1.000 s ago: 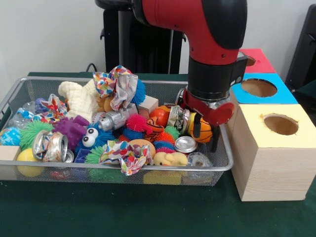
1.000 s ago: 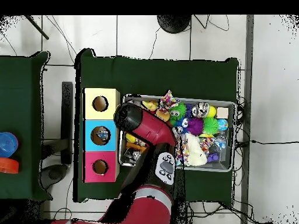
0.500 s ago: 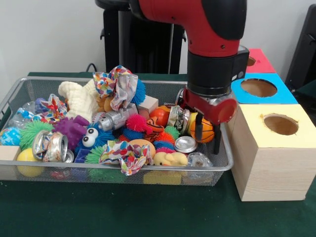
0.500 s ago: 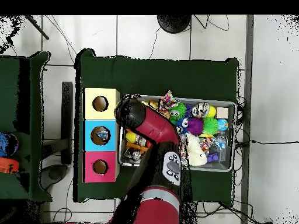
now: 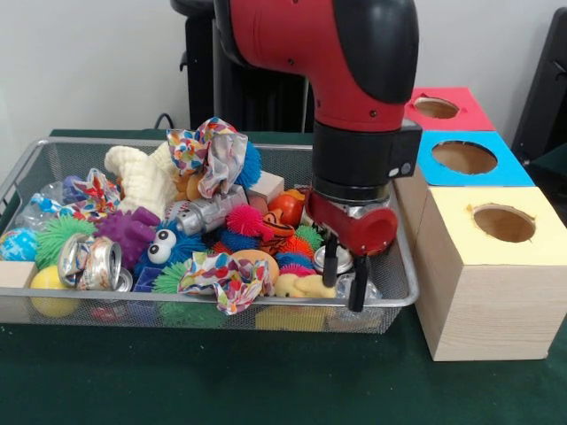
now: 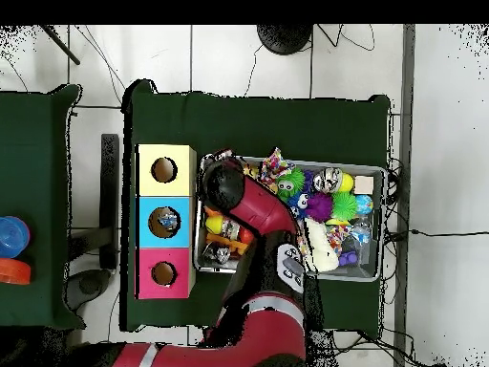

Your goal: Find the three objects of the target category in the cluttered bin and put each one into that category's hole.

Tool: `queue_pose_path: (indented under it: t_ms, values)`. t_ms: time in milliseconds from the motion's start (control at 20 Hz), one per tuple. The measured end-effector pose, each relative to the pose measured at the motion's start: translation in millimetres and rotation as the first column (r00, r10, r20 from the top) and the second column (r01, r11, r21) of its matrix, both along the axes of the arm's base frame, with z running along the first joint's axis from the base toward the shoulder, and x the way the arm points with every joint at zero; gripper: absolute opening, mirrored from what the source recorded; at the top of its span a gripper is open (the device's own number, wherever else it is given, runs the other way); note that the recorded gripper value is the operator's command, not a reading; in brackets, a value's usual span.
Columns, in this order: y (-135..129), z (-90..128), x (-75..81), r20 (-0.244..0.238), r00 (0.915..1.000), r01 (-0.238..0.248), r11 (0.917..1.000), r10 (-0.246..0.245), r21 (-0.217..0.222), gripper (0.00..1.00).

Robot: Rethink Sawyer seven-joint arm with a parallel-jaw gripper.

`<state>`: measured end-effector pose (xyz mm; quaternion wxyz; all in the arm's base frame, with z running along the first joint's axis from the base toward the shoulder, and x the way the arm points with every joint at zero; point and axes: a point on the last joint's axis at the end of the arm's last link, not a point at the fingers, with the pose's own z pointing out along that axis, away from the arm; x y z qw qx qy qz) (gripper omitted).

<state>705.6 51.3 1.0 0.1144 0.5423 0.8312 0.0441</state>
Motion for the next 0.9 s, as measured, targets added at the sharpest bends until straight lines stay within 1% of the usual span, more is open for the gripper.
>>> queue_pose_path:
  t_ms: [200, 300, 350, 500, 600, 900]
  values:
    - [5, -7, -2.0, 0.002, 0.9999, -0.011, 0.9998, 0.011, -0.017, 1.0]
    - [9, -7, -1.5, 0.003, 0.9998, -0.022, 0.9993, 0.022, -0.029, 1.0]
    - [13, -8, -1.4, 0.004, 0.9993, -0.037, 0.9982, 0.038, -0.047, 1.0]
    - [17, -8, -0.6, 0.001, 0.9986, -0.053, 0.9967, 0.053, -0.062, 1.0]
    - [20, -8, -0.1, -0.005, 0.9981, -0.061, 0.9962, 0.061, -0.062, 1.0]
    - [20, -5, 2.4, -0.032, 0.9976, -0.063, 0.9974, 0.062, -0.034, 1.0]
